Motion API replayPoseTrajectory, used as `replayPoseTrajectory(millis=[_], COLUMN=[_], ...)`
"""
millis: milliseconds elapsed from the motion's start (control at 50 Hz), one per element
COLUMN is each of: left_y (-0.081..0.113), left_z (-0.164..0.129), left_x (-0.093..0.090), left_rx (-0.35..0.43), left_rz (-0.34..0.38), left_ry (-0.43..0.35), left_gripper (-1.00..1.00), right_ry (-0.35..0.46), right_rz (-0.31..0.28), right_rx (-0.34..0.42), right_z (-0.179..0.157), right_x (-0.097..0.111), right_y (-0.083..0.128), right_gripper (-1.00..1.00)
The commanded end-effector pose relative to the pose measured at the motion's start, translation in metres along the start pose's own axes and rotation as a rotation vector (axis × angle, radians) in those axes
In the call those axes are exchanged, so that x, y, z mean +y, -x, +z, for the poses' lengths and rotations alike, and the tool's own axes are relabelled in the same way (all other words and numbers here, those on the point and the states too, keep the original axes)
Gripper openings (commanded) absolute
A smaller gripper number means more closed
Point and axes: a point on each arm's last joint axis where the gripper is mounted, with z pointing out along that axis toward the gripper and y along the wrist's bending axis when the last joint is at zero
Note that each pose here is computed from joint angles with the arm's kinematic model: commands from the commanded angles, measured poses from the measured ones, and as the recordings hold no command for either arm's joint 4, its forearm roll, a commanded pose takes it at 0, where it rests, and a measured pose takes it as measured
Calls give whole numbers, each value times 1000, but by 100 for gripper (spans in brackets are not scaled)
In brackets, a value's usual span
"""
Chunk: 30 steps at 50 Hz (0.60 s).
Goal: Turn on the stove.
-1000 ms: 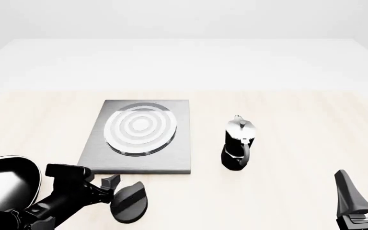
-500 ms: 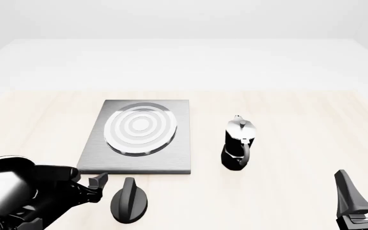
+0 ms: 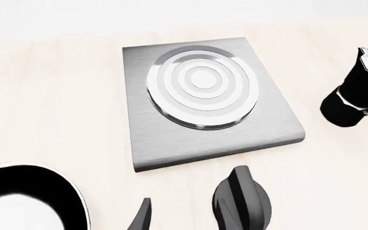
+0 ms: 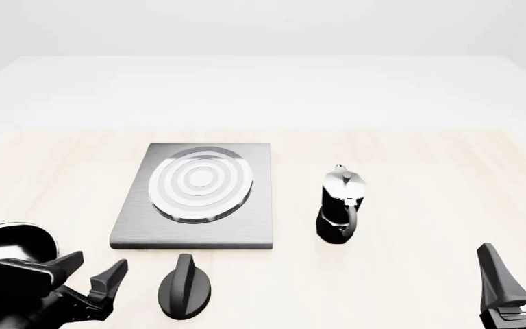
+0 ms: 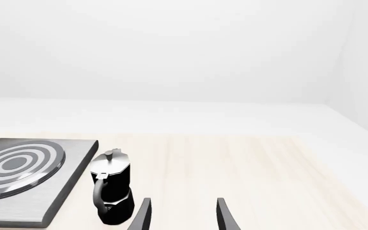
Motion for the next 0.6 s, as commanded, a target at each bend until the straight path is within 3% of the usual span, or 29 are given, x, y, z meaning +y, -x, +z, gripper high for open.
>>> replayPoseTrajectory(millis=[20,220,600], left_y=[-8,-17,-13], left_z=[-39,-63,-65], left_x=[0,1,2], left_rx=[-80,-136,-180], left_rz=[38,65,55], left_ry=[-16,-10,7], left_gripper=[100,100,100], right_ry=[2,4,8], right_rz=[-4,-8,-13], right_rx=[1,0,2], right_z=[0,0,0], right_x=[0,0,0], right_y=[0,0,0], right_gripper=[100,100,100])
